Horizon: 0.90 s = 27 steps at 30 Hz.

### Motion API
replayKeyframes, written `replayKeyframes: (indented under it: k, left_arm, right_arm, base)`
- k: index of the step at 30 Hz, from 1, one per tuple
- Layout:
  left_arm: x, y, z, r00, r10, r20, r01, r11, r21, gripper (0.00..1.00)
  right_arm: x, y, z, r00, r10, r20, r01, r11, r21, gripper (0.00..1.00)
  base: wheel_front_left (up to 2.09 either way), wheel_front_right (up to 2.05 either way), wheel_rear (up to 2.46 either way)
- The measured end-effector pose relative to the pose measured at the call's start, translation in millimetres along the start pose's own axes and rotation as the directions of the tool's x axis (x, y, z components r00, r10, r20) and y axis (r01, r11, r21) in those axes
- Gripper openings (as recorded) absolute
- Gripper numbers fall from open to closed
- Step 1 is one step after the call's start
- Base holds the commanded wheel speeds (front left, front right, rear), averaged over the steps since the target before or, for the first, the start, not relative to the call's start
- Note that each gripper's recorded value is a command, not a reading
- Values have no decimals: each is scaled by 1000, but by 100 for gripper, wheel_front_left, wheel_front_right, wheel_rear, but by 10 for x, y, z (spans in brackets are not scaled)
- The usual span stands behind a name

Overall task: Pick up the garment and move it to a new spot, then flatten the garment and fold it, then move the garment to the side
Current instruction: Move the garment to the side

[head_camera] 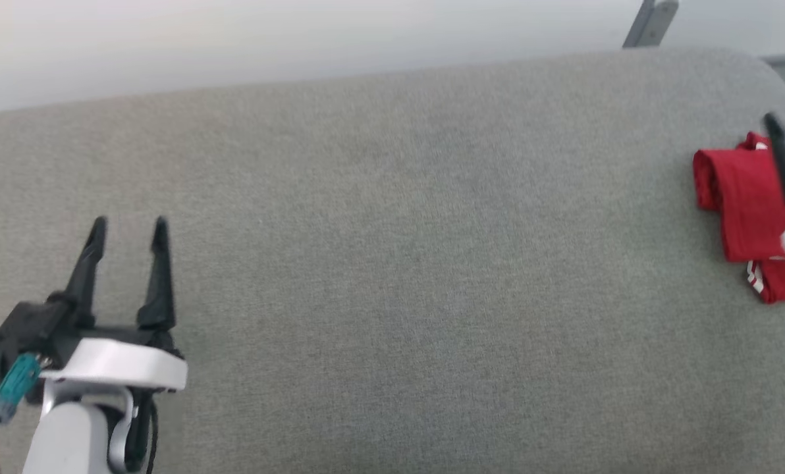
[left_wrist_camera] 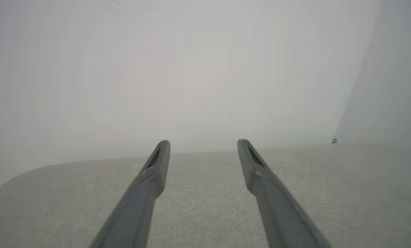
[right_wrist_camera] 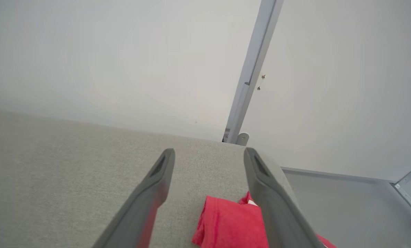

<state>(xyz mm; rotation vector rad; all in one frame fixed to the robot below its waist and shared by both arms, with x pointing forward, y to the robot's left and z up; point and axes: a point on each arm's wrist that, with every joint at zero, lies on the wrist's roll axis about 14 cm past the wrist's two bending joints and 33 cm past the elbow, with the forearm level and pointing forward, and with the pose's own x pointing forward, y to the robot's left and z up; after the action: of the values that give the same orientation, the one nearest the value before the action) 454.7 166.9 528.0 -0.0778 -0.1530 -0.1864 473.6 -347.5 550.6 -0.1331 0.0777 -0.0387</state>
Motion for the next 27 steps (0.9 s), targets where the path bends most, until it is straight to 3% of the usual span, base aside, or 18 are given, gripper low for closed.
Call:
replayKeyframes:
  k: [5, 27]
  left_arm:
    - [-231, 143, 84, 998, 56, 8, -56, 998, 13, 100]
    - [-1129, 551, 159, 978, 205, -21, -205, 979, 8, 100]
  right_arm:
    - [-91, 254, 233, 993, 51, 107, -54, 998, 32, 100]
    - [-806, 958, 127, 963, 110, 246, -142, 983, 116, 100]
  base:
    - [0, 0, 0]
    - [0, 0, 0]
